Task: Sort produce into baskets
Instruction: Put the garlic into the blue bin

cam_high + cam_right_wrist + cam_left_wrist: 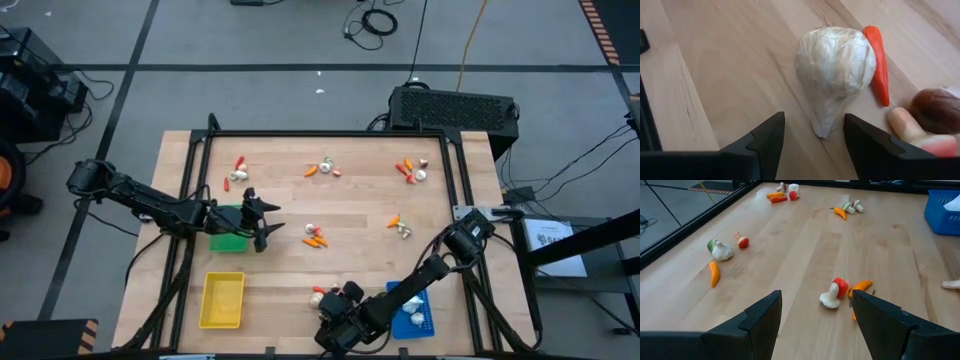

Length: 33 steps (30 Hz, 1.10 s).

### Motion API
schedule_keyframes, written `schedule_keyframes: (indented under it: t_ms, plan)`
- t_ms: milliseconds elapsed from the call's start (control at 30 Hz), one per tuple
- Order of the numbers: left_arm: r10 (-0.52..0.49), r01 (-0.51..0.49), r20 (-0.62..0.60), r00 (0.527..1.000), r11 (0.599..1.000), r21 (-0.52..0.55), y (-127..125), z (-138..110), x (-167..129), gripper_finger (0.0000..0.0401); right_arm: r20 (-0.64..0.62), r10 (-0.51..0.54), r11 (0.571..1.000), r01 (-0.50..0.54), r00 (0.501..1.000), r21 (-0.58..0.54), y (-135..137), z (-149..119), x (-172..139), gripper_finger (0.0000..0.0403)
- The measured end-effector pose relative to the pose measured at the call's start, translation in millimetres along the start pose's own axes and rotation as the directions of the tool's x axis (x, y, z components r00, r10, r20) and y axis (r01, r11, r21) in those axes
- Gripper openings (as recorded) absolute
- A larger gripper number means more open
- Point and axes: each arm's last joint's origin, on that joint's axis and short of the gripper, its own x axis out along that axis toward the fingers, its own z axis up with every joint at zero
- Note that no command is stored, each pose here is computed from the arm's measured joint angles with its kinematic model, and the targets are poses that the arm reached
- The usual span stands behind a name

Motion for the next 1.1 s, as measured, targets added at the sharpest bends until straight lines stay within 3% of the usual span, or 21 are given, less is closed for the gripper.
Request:
schedule_keyframes:
  t_ms: [133,500,767,1100]
  plan:
    - [0.0,0.0,-0.001,1.0,1.0,0.001,0,0,0,0.0248,-0.002,-0.008,1.0,0.008,1.0,-0.002,-1,0,1,0.0162]
    - [0.0,0.0,-0.002,1.0,1.0,0.002,0,0,0,0.0248,-0.004,0.021,0.999,-0.022,1.0,-0.032,4,3,-1,0.0013]
    - [0.001,-0.001,-0.003,1.0,1.0,0.002,0,0,0,0.0248,-0.035,0.068,0.991,-0.071,0.997,-0.11,20,20,-16,0.001]
    - [0.001,-0.001,-0.003,1.0,1.0,0.002,0,0,0,0.0248,-0.148,-0.183,0.97,0.154,0.972,-0.188,17,51,-75,0.0005]
